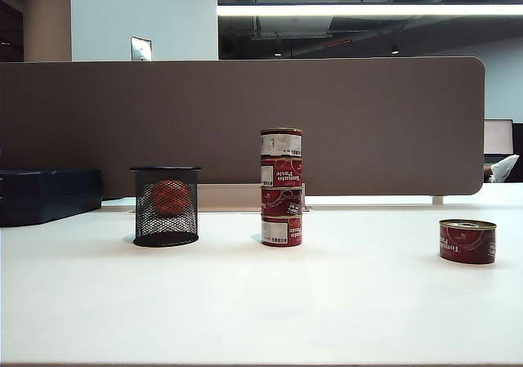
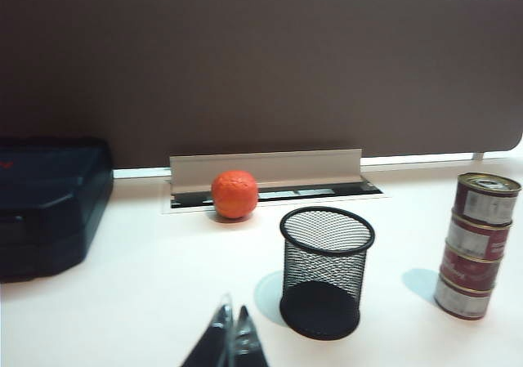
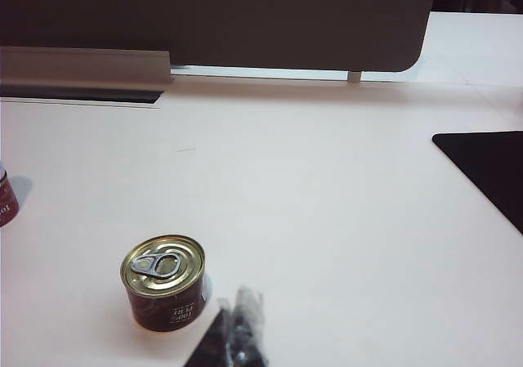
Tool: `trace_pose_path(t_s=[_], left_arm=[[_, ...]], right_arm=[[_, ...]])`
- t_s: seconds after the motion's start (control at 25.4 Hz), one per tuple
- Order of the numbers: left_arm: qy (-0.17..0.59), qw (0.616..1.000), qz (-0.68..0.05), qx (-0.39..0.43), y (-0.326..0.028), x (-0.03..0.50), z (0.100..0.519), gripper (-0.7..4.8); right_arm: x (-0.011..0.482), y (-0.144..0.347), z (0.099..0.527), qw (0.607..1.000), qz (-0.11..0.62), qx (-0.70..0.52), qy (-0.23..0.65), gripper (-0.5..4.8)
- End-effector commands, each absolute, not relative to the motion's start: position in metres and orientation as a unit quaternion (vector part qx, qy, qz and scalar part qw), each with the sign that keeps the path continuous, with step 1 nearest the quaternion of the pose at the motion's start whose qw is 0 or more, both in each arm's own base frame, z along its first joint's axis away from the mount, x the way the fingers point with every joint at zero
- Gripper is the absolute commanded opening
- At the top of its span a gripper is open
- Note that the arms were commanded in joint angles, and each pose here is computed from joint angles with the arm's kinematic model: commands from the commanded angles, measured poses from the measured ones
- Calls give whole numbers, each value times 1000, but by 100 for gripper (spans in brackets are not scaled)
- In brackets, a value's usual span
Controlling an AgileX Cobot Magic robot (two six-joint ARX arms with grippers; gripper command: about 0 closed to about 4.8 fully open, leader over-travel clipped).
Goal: Take a can of tomato sauce from the stacked ones and place it on the table.
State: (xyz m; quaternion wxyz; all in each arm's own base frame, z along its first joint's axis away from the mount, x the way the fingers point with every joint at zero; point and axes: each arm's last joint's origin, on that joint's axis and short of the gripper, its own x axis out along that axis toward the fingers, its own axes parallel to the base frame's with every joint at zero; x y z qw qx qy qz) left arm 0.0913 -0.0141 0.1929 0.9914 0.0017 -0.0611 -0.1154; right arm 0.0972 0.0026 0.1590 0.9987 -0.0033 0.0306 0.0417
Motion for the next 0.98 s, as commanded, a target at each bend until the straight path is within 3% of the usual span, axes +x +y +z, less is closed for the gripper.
trace_pose_path(t_s=[0.04,0.98], left_arm=[[-66,991,-112,7,-14,91,194,-6],[-64,991,-114,0,-14,91,194,-6]], right_arm=[[97,3,161,999,43,3,22,-1],[97,3,160,999,44,6,24,-1]])
